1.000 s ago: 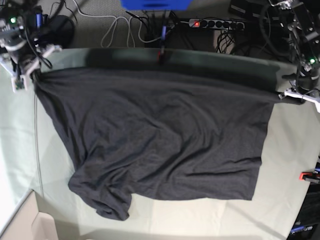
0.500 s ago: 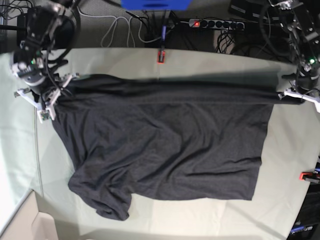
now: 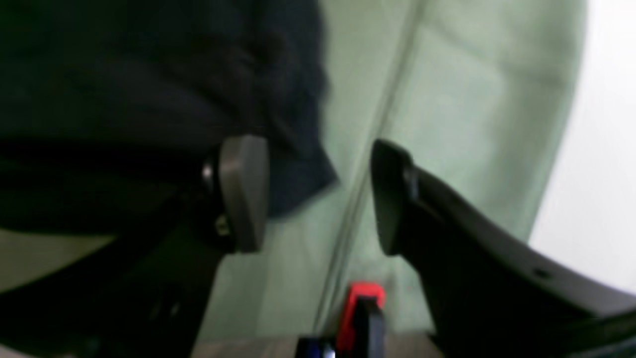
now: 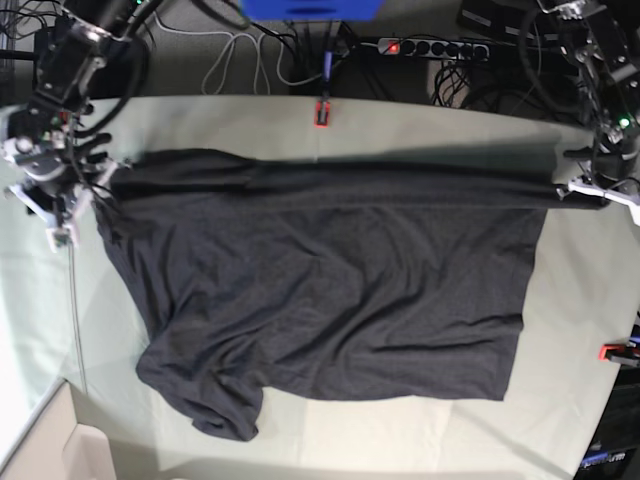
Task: Layout the t-shirt on the table in an organized manner, then fold the t-shirt properly
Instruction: 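Move the right gripper down along the shirt side and grasp it, then pull the shirt side outward with the right gripper toward the shoulder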
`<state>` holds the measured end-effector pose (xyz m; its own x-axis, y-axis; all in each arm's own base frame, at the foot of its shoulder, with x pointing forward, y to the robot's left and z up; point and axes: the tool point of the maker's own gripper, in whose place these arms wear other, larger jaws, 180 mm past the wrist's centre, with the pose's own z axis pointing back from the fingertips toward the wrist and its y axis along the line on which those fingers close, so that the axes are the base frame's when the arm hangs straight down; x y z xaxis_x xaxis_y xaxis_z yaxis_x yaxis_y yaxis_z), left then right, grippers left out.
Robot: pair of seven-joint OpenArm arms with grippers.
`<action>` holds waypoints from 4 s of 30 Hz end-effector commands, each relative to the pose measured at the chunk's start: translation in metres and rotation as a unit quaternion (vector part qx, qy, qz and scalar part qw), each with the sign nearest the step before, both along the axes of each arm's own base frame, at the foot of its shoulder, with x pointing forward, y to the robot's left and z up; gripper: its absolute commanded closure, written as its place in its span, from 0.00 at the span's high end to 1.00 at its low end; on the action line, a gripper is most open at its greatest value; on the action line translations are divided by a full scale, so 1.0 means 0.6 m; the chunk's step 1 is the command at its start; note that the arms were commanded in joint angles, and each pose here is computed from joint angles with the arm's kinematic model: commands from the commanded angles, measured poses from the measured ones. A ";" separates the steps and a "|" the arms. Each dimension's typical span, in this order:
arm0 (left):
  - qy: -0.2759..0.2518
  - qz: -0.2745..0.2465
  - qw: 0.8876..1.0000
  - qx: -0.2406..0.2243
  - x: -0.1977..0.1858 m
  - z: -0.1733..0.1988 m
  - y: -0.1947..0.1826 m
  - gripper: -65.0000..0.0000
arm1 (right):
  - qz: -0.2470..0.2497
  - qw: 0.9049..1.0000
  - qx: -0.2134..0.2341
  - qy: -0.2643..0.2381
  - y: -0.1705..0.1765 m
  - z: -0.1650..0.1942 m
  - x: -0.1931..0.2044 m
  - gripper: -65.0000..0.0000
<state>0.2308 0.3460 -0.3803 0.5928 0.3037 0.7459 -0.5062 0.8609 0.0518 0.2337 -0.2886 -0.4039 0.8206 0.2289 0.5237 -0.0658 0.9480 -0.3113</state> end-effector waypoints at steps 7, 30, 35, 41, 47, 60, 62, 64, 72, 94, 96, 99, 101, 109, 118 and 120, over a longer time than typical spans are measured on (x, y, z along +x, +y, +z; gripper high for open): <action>-0.019 -0.001 1.000 0.018 0.013 0.023 0.011 0.00 | -0.014 0.999 0.034 0.031 -0.017 -0.056 -0.001 0.53; -0.023 -0.003 1.000 0.020 0.015 0.028 0.010 0.00 | -0.039 0.999 0.004 0.032 -0.033 -0.029 -0.065 0.00; -0.023 -0.003 1.000 0.020 0.015 0.028 0.010 0.00 | -0.048 0.999 -0.019 0.010 -0.028 0.010 -0.086 0.00; -0.024 -0.003 1.000 0.020 0.016 0.028 0.010 0.00 | -0.037 0.999 0.013 0.014 -0.006 -0.020 -0.051 0.10; -0.025 -0.001 0.999 0.020 0.015 0.029 0.012 0.00 | -0.039 0.998 0.040 0.041 -0.028 -0.066 -0.023 0.50; -0.025 0.002 1.000 0.015 0.013 0.025 0.007 0.00 | -0.042 0.994 0.068 0.070 -0.034 -0.108 -0.024 0.50; -0.025 0.002 1.000 0.015 0.013 0.025 0.007 0.00 | -0.041 0.994 0.072 0.073 -0.029 -0.113 -0.027 0.36; -0.025 0.002 1.000 0.015 0.013 0.025 0.007 0.00 | -0.041 0.993 0.078 0.075 -0.021 -0.118 -0.027 0.16; -0.025 0.002 1.000 0.015 0.013 0.025 0.007 0.00 | -0.059 0.996 0.043 0.052 -0.041 -0.076 -0.053 0.00; -0.024 -0.002 1.000 0.014 0.015 0.024 0.003 0.00 | -0.026 0.989 -0.020 0.146 0.030 -0.022 -0.287 0.00; -0.024 -0.002 1.000 0.014 0.015 0.024 0.003 0.00 | -0.016 0.988 -0.015 0.154 0.042 -0.027 -0.294 0.00; -0.024 -0.002 1.000 0.014 0.015 0.024 0.003 0.00 | 0.004 0.987 -0.004 0.162 0.064 -0.034 -0.297 0.00; -0.024 -0.002 1.000 0.014 0.015 0.024 0.003 0.00 | 0.026 0.985 0.008 0.170 0.089 -0.042 -0.300 0.00; -0.023 -0.002 1.000 0.014 0.014 0.023 0.003 0.00 | 0.059 0.981 0.028 0.183 0.131 -0.054 -0.307 0.04; -0.023 -0.002 1.000 0.013 0.014 0.022 0.003 0.00 | 0.022 0.983 0.007 0.183 0.086 -0.046 -0.314 0.44; -0.024 -0.002 1.000 0.013 0.015 0.023 0.003 0.00 | 0.001 0.986 -0.004 0.170 0.062 -0.037 -0.304 0.48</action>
<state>0.2332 0.3405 -0.3800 0.5881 0.3075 0.7480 -0.5022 0.8638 0.0397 0.0473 -0.2460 -0.4319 0.9521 0.2266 0.2051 -0.1713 0.9514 -0.2561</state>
